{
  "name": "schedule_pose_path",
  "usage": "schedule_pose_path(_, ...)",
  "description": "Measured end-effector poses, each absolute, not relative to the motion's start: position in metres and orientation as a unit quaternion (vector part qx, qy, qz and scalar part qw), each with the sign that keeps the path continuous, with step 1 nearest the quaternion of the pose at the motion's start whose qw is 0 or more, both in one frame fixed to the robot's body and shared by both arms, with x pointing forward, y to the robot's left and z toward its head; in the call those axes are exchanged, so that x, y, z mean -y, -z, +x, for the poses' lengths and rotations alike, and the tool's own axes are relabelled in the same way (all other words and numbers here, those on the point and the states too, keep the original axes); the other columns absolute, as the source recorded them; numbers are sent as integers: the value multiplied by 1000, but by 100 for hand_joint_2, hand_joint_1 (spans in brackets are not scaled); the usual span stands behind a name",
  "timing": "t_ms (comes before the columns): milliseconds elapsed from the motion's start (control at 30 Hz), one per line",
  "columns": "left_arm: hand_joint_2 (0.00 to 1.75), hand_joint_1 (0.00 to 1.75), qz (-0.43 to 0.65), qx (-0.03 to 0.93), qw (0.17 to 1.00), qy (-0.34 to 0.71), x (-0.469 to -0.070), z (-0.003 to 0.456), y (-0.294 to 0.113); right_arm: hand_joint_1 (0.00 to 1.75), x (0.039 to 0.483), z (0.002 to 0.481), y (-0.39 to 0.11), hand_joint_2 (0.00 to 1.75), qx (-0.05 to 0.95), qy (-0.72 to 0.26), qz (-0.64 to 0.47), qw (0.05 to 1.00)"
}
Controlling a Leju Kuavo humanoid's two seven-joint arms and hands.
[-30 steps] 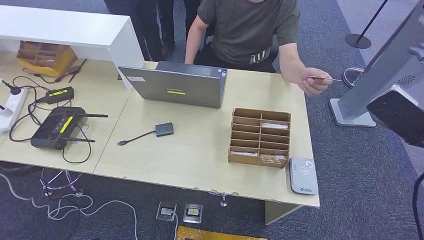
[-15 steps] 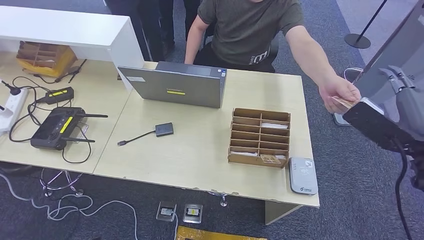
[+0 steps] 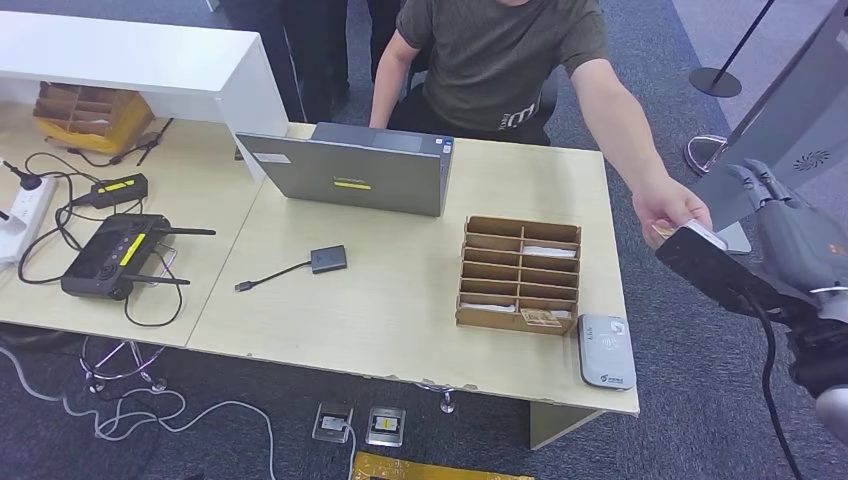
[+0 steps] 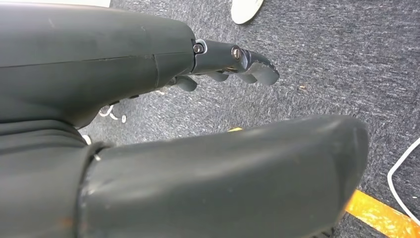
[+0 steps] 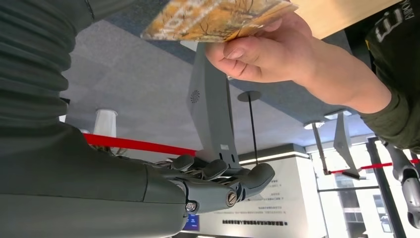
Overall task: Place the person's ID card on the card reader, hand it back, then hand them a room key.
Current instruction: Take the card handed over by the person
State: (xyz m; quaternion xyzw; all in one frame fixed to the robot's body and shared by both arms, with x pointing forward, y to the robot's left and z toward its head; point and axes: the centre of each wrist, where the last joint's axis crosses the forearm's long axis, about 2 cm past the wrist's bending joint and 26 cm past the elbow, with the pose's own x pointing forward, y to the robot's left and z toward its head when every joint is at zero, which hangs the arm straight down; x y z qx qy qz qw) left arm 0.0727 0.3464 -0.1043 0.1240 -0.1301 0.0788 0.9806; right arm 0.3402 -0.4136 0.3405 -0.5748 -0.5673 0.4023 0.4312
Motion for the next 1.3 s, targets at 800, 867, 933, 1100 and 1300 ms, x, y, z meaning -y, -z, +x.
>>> schedule_pose_path(800, 0, 0, 124, 131, 981, -72, -346, 72, 104, 175, 422, 334, -320, 175, 541, -410, -580, 450)
schedule_pose_path(867, 0, 0, 124, 131, 981, -71, -346, 72, 104, 175, 424, 332, -317, 175, 538, -412, -579, 455)
schedule_pose_path(933, 0, 0, 124, 131, 981, -70, -345, 72, 105, 175, 425, 331, -315, 175, 534, -414, -577, 458)
schedule_pose_path(1100, 0, 0, 123, 131, 981, -69, -344, 72, 105, 175, 427, 329, -311, 175, 527, -425, -575, 460)
schedule_pose_path(1300, 0, 0, 122, 131, 981, -69, -344, 73, 105, 175, 426, 328, -307, 175, 524, -433, -573, 459)
